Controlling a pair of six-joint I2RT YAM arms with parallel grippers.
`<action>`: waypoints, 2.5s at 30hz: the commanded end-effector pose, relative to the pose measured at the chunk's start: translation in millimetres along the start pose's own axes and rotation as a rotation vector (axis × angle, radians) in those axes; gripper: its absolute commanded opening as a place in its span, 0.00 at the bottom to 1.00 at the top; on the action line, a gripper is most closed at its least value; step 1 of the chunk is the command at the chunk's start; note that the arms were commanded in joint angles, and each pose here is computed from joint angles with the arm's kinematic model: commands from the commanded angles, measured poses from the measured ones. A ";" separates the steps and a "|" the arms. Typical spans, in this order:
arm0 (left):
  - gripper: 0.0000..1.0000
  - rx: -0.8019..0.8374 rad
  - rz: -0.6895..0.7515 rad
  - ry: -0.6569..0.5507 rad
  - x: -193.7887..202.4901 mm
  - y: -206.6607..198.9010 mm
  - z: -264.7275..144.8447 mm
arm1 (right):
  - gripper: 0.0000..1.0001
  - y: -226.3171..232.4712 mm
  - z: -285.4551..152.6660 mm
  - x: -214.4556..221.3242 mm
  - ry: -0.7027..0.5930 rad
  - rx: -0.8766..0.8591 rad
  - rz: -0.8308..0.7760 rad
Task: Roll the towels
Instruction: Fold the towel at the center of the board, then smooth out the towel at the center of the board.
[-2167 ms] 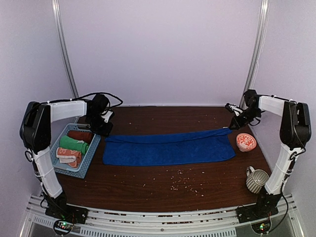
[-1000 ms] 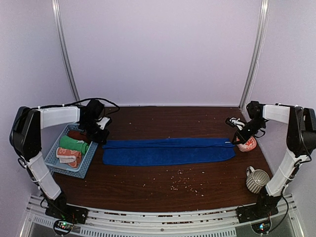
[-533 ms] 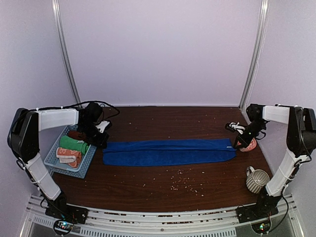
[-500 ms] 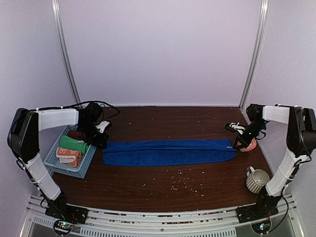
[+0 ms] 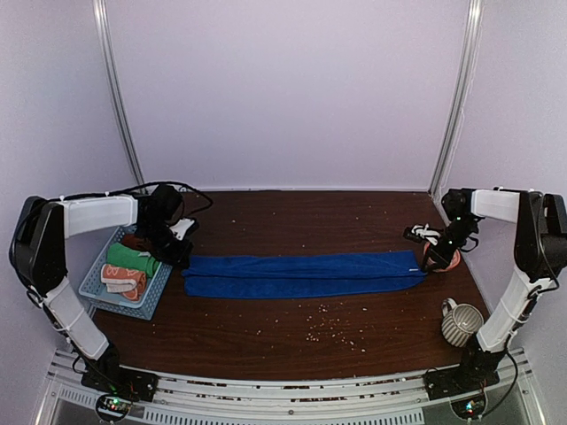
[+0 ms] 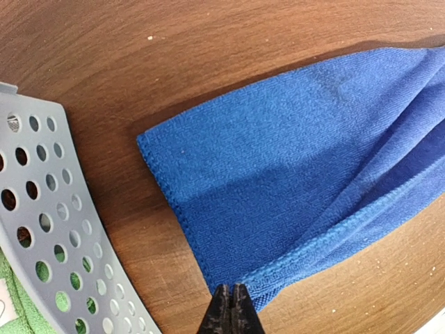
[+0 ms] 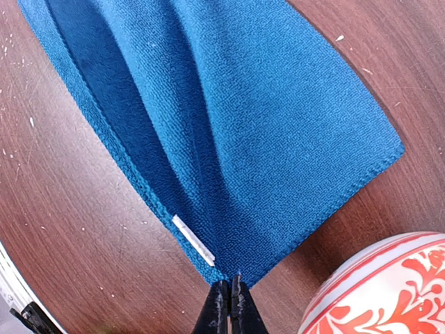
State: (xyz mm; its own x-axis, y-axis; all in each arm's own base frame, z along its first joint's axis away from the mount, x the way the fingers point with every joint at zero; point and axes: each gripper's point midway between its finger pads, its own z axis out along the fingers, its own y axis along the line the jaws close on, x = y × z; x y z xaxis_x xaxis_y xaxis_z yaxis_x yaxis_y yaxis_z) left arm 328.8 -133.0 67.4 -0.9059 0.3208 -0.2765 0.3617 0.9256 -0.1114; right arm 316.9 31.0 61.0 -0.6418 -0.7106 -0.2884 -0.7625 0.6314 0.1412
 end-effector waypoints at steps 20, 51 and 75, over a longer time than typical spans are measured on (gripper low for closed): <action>0.00 -0.029 -0.019 0.028 17.2 3.8 0.0 | 0.00 26.3 7.3 30.3 0.077 -0.077 -0.084; 0.42 -0.063 -0.384 -0.092 12.6 -6.1 -23.1 | 0.37 53.5 20.9 -25.2 0.091 0.123 -0.219; 0.36 -0.292 0.528 -0.034 0.0 -71.7 -7.3 | 0.42 53.5 22.7 16.3 0.229 0.126 -0.278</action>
State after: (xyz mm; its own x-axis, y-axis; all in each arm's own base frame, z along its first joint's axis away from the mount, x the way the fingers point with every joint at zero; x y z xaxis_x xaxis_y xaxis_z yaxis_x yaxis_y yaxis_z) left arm 294.2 -213.2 71.6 -0.7159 0.6125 -0.3351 0.6122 0.7815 0.1203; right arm 273.8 70.9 50.1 -0.4344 -0.8897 -0.1407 -0.8959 0.4429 -0.0349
